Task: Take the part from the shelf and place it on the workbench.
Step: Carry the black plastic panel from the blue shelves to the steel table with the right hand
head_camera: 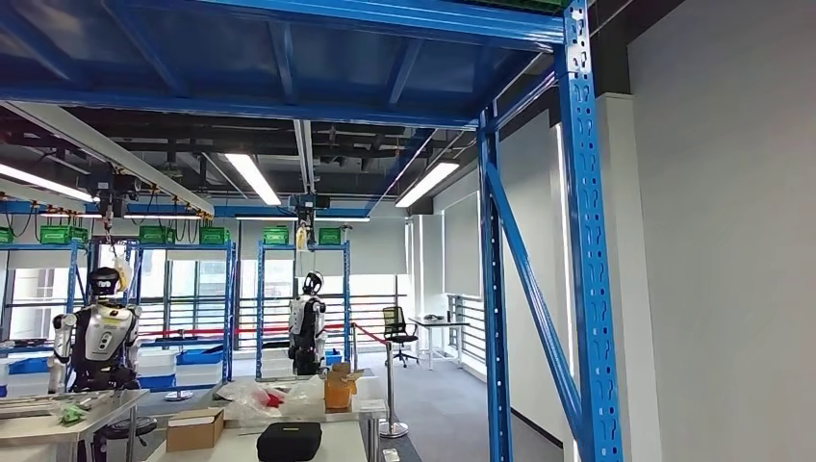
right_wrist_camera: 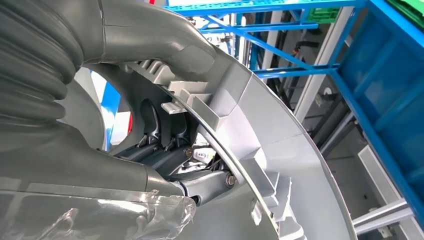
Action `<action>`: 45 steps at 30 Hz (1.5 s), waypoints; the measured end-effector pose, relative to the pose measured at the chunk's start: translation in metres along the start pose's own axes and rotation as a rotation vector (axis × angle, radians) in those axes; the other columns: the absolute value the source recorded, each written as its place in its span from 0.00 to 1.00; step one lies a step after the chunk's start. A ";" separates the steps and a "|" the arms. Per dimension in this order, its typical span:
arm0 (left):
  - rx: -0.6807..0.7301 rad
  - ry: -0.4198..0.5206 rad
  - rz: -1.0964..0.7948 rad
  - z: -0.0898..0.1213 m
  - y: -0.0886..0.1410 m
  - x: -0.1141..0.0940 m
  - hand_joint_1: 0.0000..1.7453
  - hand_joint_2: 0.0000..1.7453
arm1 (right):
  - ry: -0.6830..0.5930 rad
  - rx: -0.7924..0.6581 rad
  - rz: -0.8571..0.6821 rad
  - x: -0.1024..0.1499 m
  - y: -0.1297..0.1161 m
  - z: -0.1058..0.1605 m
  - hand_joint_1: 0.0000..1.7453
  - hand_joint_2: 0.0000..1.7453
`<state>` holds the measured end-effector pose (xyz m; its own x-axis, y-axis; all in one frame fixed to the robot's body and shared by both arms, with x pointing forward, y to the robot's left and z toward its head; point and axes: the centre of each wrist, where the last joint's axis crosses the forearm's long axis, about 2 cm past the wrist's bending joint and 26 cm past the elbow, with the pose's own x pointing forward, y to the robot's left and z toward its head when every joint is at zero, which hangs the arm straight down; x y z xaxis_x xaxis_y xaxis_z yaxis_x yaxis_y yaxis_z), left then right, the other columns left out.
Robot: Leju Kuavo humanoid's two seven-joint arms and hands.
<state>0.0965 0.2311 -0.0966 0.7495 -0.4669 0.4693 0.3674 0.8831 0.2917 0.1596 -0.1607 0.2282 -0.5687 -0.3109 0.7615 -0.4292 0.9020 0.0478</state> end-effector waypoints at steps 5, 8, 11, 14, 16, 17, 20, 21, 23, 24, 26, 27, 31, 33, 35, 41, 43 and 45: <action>-0.001 0.003 0.000 0.000 0.000 -0.001 0.00 1.00 | 0.002 -0.001 -0.001 0.000 0.000 0.000 1.00 1.00; 0.000 0.001 0.000 0.000 0.001 0.000 0.00 1.00 | 0.001 -0.002 -0.002 0.000 0.000 0.000 1.00 1.00; 0.000 0.003 0.002 0.000 0.001 -0.001 0.00 1.00 | 0.002 -0.004 -0.003 0.000 0.000 0.000 1.00 1.00; -0.002 0.001 0.005 0.000 0.000 0.001 0.00 1.00 | 0.003 -0.005 -0.003 0.000 0.000 0.000 1.00 1.00; -0.003 0.000 0.007 0.000 0.000 0.001 0.00 1.00 | 0.005 -0.007 -0.004 0.000 -0.001 0.001 1.00 1.00; -0.003 0.001 0.007 0.000 0.000 0.001 0.00 1.00 | 0.007 -0.009 -0.005 0.000 -0.001 0.001 1.00 1.00; -0.003 0.002 0.009 0.000 -0.001 0.000 0.00 1.00 | 0.008 -0.011 -0.007 0.000 -0.001 0.001 1.00 1.00; -0.002 0.002 0.009 0.000 -0.001 0.000 0.00 1.00 | 0.008 -0.011 -0.007 0.000 -0.001 0.001 1.00 1.00; -0.002 0.001 0.009 0.000 -0.001 0.001 0.00 1.00 | 0.007 -0.012 -0.009 0.000 -0.001 0.001 1.00 1.00; -0.002 0.001 0.009 0.000 -0.001 0.001 0.00 1.00 | 0.007 -0.013 -0.009 0.000 -0.001 0.001 1.00 1.00; -0.002 0.003 0.010 0.000 0.000 0.001 0.00 1.00 | 0.008 -0.014 -0.011 0.000 -0.001 0.001 1.00 1.00; -0.002 0.005 0.009 0.000 0.000 0.000 0.00 1.00 | 0.008 -0.014 -0.011 0.000 -0.001 0.001 1.00 1.00; -0.003 0.007 0.009 0.000 0.000 0.000 0.00 1.00 | 0.008 -0.015 -0.011 0.000 -0.001 0.001 1.00 1.00; -0.004 0.008 0.009 0.001 -0.001 -0.001 0.00 1.00 | 0.010 -0.015 -0.012 0.000 0.000 0.001 1.00 1.00; -0.005 0.008 0.008 0.001 -0.001 -0.001 0.00 1.00 | 0.010 -0.015 -0.013 0.000 0.000 0.001 1.00 1.00; -0.004 0.004 0.009 0.000 0.000 0.001 0.00 1.00 | 0.010 -0.015 -0.014 0.000 -0.001 0.001 1.00 1.00; -0.005 0.004 0.010 0.000 -0.001 0.001 0.00 1.00 | 0.012 -0.017 -0.016 0.000 -0.001 0.001 1.00 1.00; -0.007 0.001 0.011 0.000 -0.001 0.002 0.00 1.00 | 0.015 -0.019 -0.020 -0.001 -0.001 0.001 1.00 1.00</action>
<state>0.0973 0.2294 -0.0960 0.7543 -0.4571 0.4713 0.3628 0.8885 0.2809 0.1594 -0.1619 0.2269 -0.5497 -0.3247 0.7697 -0.4269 0.9011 0.0752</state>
